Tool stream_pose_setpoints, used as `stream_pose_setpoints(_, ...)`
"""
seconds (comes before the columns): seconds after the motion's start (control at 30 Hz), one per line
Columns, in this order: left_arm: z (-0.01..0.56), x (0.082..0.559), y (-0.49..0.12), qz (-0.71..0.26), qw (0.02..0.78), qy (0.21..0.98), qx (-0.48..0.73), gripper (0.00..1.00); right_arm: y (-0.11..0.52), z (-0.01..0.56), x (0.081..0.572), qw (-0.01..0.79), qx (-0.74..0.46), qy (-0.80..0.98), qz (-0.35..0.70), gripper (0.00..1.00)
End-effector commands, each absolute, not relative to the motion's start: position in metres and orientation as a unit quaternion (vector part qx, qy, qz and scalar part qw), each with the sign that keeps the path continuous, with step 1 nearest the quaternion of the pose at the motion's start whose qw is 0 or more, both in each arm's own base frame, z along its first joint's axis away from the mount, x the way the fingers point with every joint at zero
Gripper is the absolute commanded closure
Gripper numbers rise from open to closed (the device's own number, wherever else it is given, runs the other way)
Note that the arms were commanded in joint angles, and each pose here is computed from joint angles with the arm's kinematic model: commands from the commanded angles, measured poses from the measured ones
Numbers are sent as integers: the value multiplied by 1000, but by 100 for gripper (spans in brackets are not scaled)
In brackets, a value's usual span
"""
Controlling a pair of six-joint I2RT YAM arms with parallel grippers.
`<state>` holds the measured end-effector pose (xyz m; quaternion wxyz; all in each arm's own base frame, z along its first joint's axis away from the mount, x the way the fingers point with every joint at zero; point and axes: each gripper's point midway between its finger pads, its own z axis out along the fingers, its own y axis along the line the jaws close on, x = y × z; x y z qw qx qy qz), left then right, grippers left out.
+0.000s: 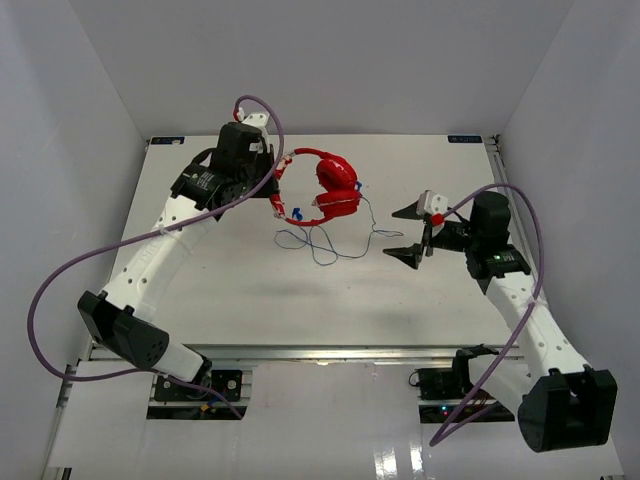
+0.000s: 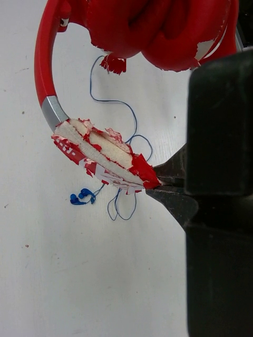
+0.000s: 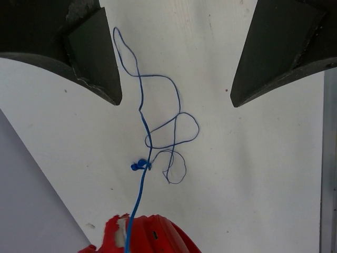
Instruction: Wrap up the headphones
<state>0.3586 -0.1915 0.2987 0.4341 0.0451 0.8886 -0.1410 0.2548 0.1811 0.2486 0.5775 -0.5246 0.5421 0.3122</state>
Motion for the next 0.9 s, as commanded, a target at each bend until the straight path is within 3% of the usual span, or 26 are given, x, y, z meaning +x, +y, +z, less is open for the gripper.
stream_pose_setpoints(0.0, 351, 347, -193, -193, 476, 858, 17, 100, 218, 272, 268, 607, -551, 496, 286, 10)
stream_pose_setpoints(0.4, 393, 335, -214, -296, 478, 827, 8, 100, 247, 243, 292, 582, -588, 475, 300, 8)
stream_pose_setpoints(0.6, 444, 332, -218, -344, 508, 789, -8, 100, 258, 224, 284, 562, -607, 441, 349, 0)
stream_pose_setpoints(0.87, 507, 332, -214, -400, 546, 735, -54, 100, 265, 223, 272, 561, -604, 409, 391, 16)
